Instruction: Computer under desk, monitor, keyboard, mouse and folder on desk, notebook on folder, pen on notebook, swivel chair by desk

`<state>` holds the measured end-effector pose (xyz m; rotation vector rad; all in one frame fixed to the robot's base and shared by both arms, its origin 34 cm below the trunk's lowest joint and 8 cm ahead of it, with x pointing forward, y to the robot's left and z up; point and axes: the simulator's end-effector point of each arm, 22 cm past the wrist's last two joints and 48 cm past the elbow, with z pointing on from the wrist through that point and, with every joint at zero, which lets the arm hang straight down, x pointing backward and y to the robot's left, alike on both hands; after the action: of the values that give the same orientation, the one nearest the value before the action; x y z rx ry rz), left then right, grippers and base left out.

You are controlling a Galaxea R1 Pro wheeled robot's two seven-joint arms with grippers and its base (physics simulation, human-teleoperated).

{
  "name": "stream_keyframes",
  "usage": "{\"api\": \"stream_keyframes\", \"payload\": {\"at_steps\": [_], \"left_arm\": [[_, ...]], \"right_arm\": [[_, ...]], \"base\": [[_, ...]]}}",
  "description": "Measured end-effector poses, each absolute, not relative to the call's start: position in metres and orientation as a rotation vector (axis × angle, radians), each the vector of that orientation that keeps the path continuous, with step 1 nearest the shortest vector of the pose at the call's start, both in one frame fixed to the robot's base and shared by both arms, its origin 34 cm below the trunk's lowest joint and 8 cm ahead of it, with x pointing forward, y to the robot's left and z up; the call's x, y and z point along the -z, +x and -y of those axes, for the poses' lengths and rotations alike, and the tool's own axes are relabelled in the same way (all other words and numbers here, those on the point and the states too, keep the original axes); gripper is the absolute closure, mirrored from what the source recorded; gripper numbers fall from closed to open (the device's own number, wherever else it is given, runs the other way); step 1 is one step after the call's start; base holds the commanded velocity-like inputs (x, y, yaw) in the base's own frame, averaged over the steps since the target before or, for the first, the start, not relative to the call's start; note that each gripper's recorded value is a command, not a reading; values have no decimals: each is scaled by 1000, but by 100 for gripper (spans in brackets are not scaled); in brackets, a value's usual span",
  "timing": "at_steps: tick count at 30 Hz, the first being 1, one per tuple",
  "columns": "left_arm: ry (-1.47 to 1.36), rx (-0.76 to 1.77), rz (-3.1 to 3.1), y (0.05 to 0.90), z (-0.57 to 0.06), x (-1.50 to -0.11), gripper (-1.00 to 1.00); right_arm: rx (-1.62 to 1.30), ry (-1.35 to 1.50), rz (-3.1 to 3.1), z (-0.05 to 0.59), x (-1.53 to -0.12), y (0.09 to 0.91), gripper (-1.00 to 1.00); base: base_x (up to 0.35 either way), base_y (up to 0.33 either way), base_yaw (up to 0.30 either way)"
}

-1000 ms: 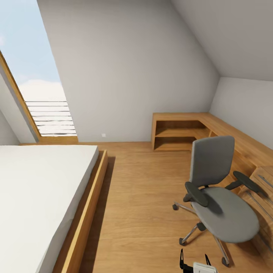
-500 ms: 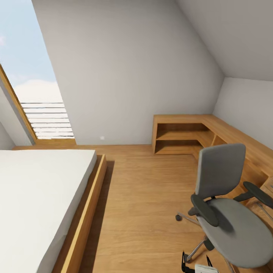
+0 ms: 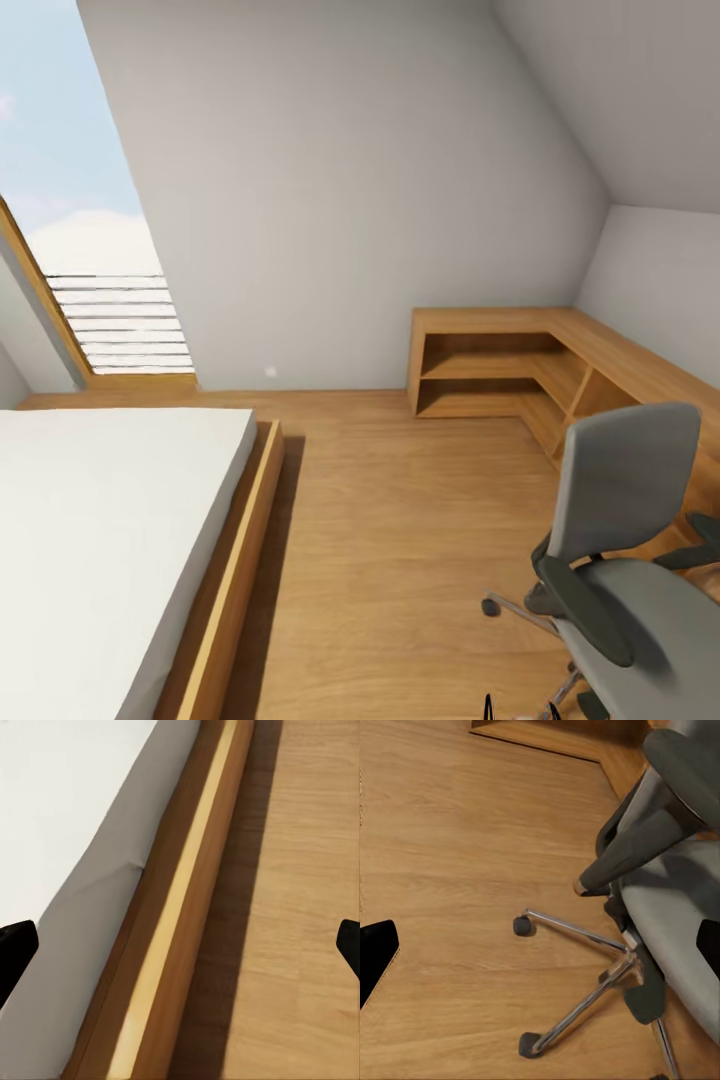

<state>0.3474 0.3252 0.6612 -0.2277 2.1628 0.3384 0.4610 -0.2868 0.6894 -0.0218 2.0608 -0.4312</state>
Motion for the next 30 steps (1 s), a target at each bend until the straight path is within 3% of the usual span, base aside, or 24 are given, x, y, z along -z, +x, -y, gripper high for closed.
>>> {"api": "stream_keyframes", "payload": {"at_steps": [11,30], "left_arm": [[-227,-336,-2163,348,-324,-661,-100],[-228,-337,-2166,347,-324,-661,-100]], "right_arm": [[433,-24,-2066,287,-689,460,-100],[434,-24,-2065,287,-689,460,-100]], "base": [[308,131,0],[317,-9,0]]}}
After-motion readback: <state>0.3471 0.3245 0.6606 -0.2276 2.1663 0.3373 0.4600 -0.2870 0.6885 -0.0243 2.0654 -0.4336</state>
